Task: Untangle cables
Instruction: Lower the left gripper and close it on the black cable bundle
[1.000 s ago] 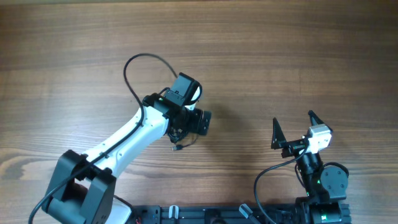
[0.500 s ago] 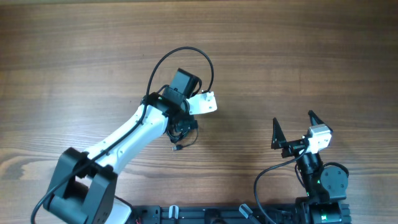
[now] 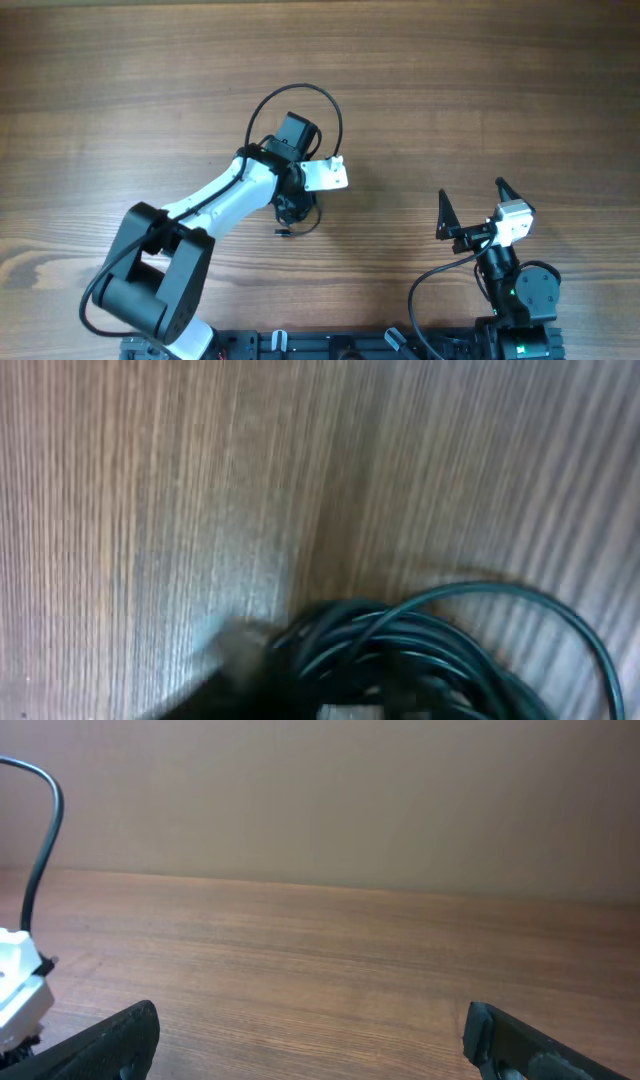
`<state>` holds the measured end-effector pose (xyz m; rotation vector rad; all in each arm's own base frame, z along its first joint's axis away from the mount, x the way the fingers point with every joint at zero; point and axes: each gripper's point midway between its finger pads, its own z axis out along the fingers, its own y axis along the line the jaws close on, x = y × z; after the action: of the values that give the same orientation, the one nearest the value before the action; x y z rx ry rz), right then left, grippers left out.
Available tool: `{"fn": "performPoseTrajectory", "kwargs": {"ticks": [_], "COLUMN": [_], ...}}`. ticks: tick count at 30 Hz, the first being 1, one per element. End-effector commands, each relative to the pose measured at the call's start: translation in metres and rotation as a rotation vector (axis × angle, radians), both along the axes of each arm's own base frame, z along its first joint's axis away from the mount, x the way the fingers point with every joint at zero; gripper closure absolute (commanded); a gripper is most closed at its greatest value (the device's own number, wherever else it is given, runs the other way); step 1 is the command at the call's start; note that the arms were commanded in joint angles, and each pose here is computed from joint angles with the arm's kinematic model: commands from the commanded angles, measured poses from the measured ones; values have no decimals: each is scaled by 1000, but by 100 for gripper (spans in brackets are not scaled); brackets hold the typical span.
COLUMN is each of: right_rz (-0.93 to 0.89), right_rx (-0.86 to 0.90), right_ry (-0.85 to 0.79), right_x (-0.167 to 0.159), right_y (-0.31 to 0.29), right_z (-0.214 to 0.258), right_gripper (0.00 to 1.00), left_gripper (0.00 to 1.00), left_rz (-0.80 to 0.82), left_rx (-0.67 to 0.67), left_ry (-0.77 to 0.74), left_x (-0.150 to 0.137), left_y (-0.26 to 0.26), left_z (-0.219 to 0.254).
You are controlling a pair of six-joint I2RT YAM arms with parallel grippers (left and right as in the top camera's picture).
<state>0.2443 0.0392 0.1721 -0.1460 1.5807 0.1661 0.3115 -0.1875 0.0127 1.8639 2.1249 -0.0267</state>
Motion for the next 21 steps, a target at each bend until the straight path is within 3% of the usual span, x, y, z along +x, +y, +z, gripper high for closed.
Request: {"fn": "performPoseTrajectory", "kwargs": {"ticks": [1,4,7,11,14,19,21], "right_rz": [-16,-16,-16,-16,-16,-16,-16], "right_rx": [-12,-12,-12,-11,-12,-12,-12], "right_ry": [-11,-11,-11,-11,-11,-11,-11], "right_x": [0,0,0,0,0,0,0], "right_y": [-3,-3,-3,-3,-3,-3,-3], "right_z": [2,2,2,2,2,2,2], "right_gripper": [0,1,0,0,0,0,0], "left_gripper": [96,96,96,96,96,96,96], "left_rz": [-2,40,209,694,1223,1952,2034], "left_rx": [21,8,-106,-390,-569,-647,-645], "left_ry": [27,-11,-85,-63,137,417,428], "left_x": [0,10,34,57,54,28,24], "left_y": [6,4,-8,-21,-19,-5,-4], "left_z": [-16,-6,28,67,65,48,45]}}
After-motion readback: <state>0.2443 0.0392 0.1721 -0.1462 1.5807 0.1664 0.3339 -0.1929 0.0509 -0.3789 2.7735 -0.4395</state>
